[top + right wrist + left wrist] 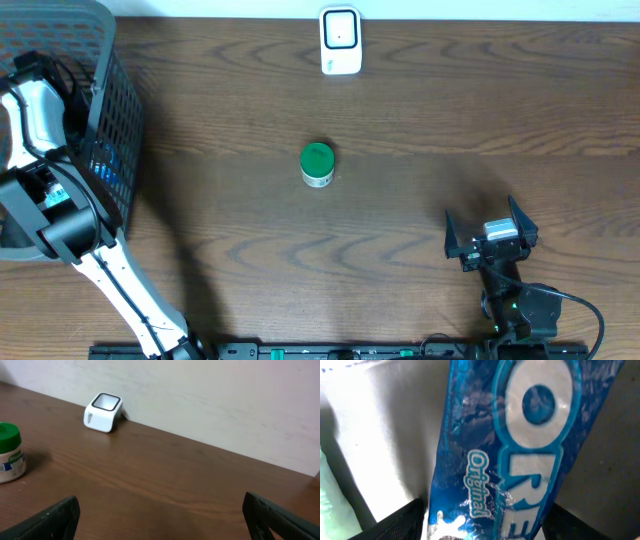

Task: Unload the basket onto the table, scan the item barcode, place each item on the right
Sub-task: 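Reach the left gripper into the basket and grasp the blue Oreo pack, then hold the Oreo pack under the scanner, then release it beside the jar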

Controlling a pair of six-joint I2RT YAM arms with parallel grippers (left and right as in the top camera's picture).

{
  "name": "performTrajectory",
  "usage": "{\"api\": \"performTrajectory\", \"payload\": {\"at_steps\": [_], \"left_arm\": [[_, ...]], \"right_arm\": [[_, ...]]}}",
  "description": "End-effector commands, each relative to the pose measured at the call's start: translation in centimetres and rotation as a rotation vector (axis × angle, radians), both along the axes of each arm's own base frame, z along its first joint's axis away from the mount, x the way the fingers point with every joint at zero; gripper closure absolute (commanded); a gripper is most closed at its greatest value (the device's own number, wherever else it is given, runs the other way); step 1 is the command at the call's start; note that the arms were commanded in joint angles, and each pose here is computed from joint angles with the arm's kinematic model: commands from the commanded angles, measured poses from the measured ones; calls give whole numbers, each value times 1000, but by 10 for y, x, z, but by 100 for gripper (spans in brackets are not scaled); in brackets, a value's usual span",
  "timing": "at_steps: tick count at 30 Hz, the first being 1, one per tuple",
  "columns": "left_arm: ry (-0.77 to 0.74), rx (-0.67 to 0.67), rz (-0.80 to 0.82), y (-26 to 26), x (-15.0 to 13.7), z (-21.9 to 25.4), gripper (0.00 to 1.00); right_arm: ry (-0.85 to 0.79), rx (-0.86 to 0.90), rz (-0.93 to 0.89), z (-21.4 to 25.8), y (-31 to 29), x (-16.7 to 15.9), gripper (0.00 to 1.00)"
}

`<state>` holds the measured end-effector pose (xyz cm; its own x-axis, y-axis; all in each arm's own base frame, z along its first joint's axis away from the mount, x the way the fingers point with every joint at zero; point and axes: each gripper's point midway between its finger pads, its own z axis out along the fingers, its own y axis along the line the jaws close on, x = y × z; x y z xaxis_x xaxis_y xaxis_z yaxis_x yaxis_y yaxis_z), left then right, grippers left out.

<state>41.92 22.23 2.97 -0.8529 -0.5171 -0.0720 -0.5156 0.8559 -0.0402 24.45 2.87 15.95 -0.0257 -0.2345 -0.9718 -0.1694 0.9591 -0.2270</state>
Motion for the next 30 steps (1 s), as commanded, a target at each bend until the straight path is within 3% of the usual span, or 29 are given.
{"api": "performTrajectory", "payload": {"at_steps": [1, 9, 12, 16, 21, 25, 30], "left_arm": [[5, -4, -6, -1, 2, -9, 22], [-6, 2, -6, 3, 8, -21, 23], [7, -4, -6, 2, 6, -27, 67], [57, 65, 0, 13, -4, -25, 90], [140, 285, 63, 47, -28, 18, 92], [19, 322, 238, 51, -30, 75, 93], [-219, 400, 307, 43, -35, 182, 92]], "right_arm": [[-1, -1, -4, 0, -1, 0, 1], [-1, -2, -4, 0, -1, 0, 1], [-1, -2, -4, 0, -1, 0, 1], [-1, -1, -4, 0, -1, 0, 1], [-1, -2, -4, 0, -1, 0, 1], [-1, -2, -4, 0, -1, 0, 1], [-1, -1, -4, 0, -1, 0, 1]]}}
